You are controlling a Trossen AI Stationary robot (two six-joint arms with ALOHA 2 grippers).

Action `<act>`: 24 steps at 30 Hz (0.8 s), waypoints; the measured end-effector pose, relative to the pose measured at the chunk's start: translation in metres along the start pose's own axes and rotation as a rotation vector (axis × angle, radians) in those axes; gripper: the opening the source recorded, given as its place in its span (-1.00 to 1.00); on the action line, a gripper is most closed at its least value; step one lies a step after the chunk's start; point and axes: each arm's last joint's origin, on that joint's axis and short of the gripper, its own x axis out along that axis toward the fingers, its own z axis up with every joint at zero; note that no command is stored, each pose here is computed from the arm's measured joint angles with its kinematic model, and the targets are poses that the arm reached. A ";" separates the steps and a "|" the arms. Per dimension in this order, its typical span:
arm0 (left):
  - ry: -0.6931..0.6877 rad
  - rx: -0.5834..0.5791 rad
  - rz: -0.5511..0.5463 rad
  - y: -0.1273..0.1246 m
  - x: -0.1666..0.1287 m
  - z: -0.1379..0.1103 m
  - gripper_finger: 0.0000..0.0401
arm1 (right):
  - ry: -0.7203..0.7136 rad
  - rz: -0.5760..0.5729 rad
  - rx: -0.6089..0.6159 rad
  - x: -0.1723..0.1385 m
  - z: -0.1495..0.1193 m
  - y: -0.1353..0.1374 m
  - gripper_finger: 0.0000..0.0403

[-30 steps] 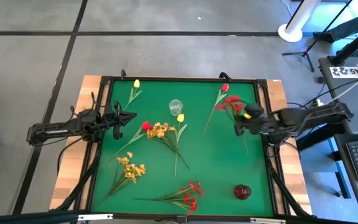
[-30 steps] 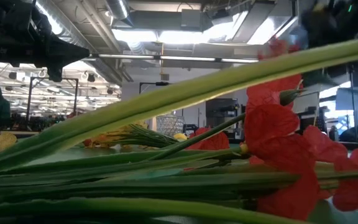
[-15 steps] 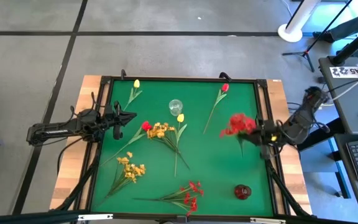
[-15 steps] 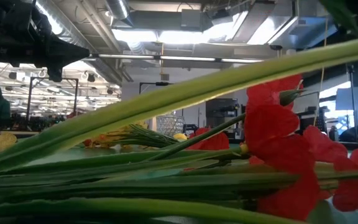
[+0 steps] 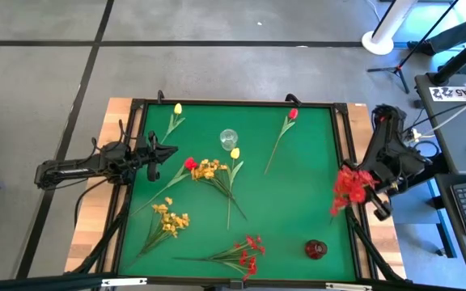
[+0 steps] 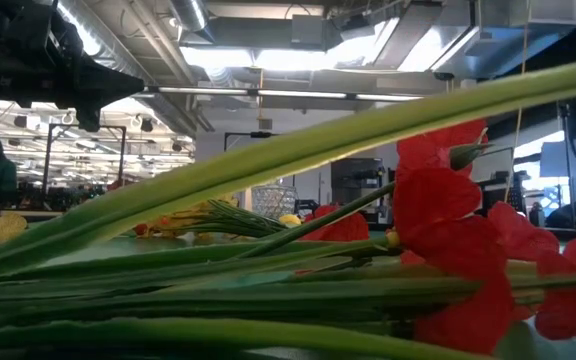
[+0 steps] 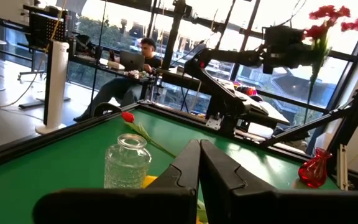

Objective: Sort flowers into vase by color
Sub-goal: Put the middle right red flower into the red vase

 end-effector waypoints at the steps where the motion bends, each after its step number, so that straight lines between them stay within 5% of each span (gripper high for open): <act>1: 0.000 0.000 0.000 0.000 0.000 0.000 -0.98 | 0.007 0.011 -0.011 0.001 -0.003 0.002 -0.98; 24: 0.000 0.000 0.000 0.000 0.000 0.000 -0.98 | 0.037 0.124 -0.016 0.038 -0.052 0.035 -0.99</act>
